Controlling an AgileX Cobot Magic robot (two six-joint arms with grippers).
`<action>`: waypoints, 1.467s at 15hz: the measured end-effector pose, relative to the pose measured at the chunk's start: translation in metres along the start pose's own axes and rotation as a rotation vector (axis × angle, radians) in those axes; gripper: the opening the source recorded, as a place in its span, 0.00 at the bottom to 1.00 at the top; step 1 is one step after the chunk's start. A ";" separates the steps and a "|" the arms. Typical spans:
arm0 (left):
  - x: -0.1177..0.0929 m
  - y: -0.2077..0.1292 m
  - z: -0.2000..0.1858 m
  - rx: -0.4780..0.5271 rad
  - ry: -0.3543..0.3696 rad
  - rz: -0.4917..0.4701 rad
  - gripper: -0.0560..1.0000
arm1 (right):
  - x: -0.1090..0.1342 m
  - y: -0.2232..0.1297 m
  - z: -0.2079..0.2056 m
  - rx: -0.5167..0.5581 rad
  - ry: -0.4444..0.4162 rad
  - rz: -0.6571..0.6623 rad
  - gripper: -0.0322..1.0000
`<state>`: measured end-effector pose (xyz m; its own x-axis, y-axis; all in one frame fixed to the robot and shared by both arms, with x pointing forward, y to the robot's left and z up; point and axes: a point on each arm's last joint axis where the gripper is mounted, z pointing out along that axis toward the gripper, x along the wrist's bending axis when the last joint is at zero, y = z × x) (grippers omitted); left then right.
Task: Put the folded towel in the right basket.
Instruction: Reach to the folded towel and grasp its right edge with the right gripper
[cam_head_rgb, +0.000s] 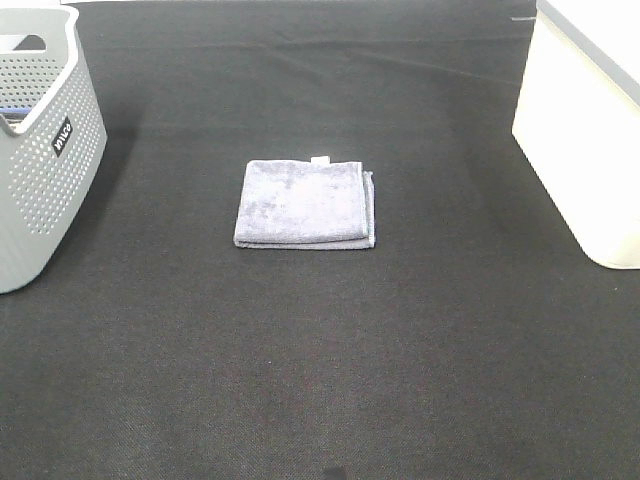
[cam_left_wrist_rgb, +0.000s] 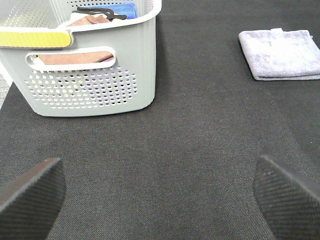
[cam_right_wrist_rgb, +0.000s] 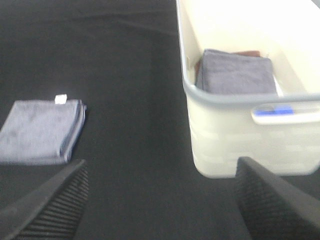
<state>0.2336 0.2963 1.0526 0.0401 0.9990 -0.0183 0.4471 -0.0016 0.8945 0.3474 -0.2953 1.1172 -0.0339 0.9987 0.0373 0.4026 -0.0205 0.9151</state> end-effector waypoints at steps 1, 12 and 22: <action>0.000 0.000 0.000 0.000 0.000 0.000 0.97 | -0.001 0.018 0.019 0.019 0.000 0.009 0.77; 0.000 0.000 0.000 0.000 0.000 0.000 0.97 | 0.021 0.135 0.245 0.344 0.169 -0.094 0.76; 0.000 0.000 0.000 0.000 0.000 0.000 0.97 | 0.106 0.051 0.357 0.685 0.321 -0.116 0.76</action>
<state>0.2336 0.2963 1.0526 0.0401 0.9990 -0.0183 0.4471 -0.0016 0.8945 0.6911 -0.1745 1.0243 -0.3324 0.9283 0.1664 0.8538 0.2213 0.4712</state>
